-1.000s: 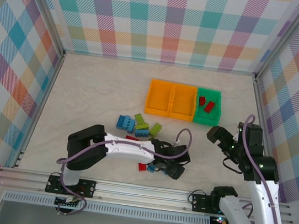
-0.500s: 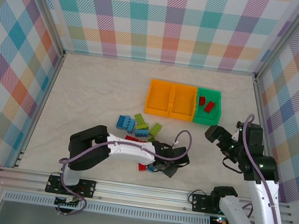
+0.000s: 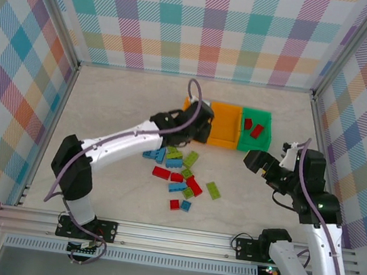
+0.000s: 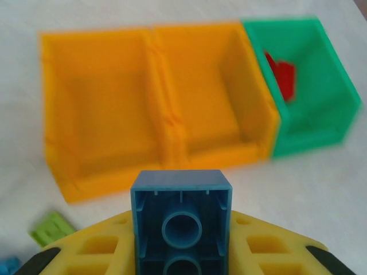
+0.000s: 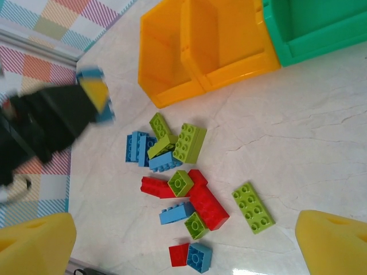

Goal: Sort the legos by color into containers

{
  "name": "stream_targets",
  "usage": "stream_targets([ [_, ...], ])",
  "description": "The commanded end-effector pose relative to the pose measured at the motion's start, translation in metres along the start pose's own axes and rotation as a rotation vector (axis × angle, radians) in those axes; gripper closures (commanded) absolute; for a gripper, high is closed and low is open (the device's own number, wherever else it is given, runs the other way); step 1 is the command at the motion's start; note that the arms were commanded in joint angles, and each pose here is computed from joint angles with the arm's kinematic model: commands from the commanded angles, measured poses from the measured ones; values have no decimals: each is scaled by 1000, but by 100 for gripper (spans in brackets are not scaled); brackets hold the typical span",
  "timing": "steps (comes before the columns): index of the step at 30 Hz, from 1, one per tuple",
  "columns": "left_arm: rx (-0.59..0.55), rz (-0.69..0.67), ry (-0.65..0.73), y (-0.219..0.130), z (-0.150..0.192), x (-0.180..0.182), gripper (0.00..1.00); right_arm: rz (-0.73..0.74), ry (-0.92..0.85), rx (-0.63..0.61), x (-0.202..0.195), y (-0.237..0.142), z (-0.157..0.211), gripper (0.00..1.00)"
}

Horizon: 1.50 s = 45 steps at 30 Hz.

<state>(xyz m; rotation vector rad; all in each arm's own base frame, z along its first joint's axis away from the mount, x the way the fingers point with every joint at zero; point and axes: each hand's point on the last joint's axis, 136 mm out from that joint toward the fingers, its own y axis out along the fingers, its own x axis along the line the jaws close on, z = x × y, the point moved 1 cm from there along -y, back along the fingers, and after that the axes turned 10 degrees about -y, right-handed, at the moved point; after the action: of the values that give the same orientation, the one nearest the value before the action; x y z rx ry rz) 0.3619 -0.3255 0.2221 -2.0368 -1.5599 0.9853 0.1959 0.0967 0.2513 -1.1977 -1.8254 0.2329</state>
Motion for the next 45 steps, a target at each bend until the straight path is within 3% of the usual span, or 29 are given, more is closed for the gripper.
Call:
stream_targets([
  [1, 33, -101, 12, 45, -13, 30, 69, -27, -23, -2, 1, 3, 2, 1],
  [6, 45, -108, -23, 94, -37, 38, 66, -41, -14, 37, -2, 12, 11, 1],
  [10, 56, -90, -38, 116, -45, 35, 58, -95, -1, 69, 5, 17, 12, 1],
  [18, 46, -78, -16, 117, -61, 25, 51, -94, -1, 60, 6, 15, 12, 3],
  [21, 18, -15, -22, 88, -72, 16, 51, -80, -4, 80, 1, 20, 15, 4],
  [25, -51, 169, -36, 22, -77, 1, 51, 7, -21, 147, -15, 30, 24, 6],
  [27, -96, 258, 2, -16, -69, -1, 47, 35, -37, 196, -18, 40, 31, 7],
  [32, -160, 330, 160, -97, -36, 23, 39, 140, -208, 385, -13, 77, 70, 7],
  [36, -158, 408, 284, -162, 3, 44, 28, 236, -290, 544, -18, 107, 113, 6],
  [40, -108, 632, 596, -207, 71, 49, 7, 320, -367, 620, -31, 126, 136, 6],
  [42, -70, 696, 755, -210, 112, 61, 0, 366, -407, 651, -36, 134, 142, 6],
  [45, -47, 705, 842, -199, 142, 75, 0, 407, -438, 672, -43, 145, 145, 11],
])
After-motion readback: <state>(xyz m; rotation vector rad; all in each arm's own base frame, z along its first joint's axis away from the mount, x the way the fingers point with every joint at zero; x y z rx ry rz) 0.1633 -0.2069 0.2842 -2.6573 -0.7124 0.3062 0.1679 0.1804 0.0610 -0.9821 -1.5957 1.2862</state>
